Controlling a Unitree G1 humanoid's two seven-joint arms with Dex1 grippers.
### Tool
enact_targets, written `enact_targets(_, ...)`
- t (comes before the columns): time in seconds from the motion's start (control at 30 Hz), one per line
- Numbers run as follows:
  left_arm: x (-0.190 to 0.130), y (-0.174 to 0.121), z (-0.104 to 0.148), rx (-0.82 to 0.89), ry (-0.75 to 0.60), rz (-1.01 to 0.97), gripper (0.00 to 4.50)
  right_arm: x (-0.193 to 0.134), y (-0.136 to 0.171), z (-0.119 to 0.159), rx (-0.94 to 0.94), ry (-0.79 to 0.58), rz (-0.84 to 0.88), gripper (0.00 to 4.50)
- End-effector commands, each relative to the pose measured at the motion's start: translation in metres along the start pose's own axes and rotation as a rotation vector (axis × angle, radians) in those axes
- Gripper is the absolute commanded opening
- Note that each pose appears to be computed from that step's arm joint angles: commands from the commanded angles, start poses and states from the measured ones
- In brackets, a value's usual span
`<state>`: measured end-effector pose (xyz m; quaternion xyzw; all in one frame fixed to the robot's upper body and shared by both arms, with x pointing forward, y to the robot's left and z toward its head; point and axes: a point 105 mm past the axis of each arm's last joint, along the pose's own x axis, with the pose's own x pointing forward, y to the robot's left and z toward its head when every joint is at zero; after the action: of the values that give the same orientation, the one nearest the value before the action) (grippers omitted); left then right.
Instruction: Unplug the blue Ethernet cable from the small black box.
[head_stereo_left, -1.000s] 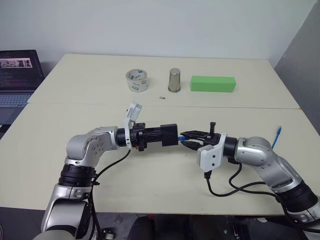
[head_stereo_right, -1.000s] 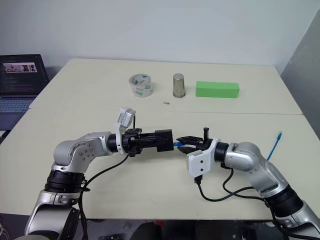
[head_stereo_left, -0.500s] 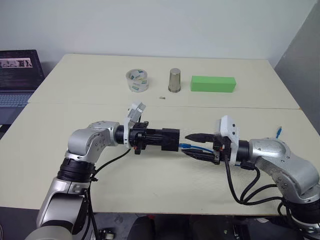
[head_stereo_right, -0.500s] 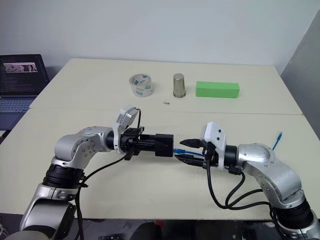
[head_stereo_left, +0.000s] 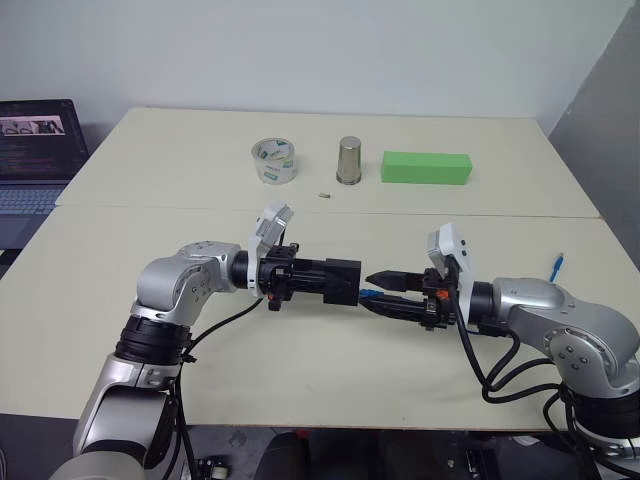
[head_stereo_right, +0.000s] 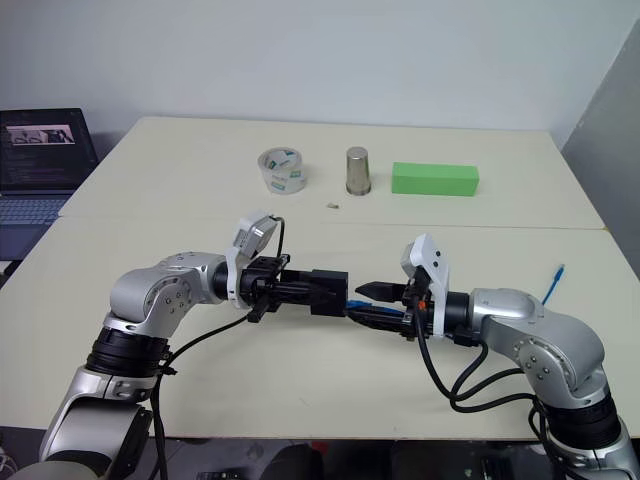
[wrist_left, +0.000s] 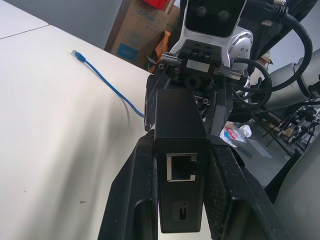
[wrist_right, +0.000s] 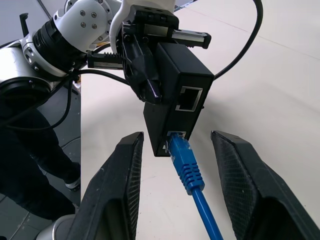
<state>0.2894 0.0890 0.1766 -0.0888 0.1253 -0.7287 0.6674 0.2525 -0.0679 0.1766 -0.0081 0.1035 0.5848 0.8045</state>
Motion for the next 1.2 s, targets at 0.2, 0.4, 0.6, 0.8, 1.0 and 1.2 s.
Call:
enact_targets(0.2, 0.0024, -0.0068, 0.0167, 0.091, -0.011, -0.026, 0.78, 0.0004, 0.0006, 0.0029, -0.046, 0.017, 0.003, 0.56)
enact_targets(0.4, 0.0046, -0.0076, 0.0172, 0.094, -0.015, -0.032, 0.78, 0.0014, 0.0017, 0.0018, -0.055, 0.027, 0.010, 0.06)
enact_targets(0.6, 0.0050, -0.0087, 0.0163, 0.100, -0.006, -0.039, 0.78, 0.0008, -0.0003, 0.0020, -0.055, 0.035, 0.006, 0.06)
enact_targets(0.8, 0.0067, -0.0097, 0.0158, 0.107, 0.000, -0.044, 0.78, -0.0047, -0.0033, 0.0059, 0.011, 0.004, 0.007, 1.36)
enact_targets(1.0, 0.0069, -0.0098, 0.0158, 0.108, -0.001, -0.045, 0.78, -0.0074, 0.0048, 0.0075, 0.100, -0.024, 0.054, 1.77)
enact_targets(1.2, 0.0070, -0.0095, 0.0159, 0.109, -0.002, -0.047, 0.78, -0.0039, 0.0043, 0.0056, 0.104, -0.021, 0.036, 1.77)
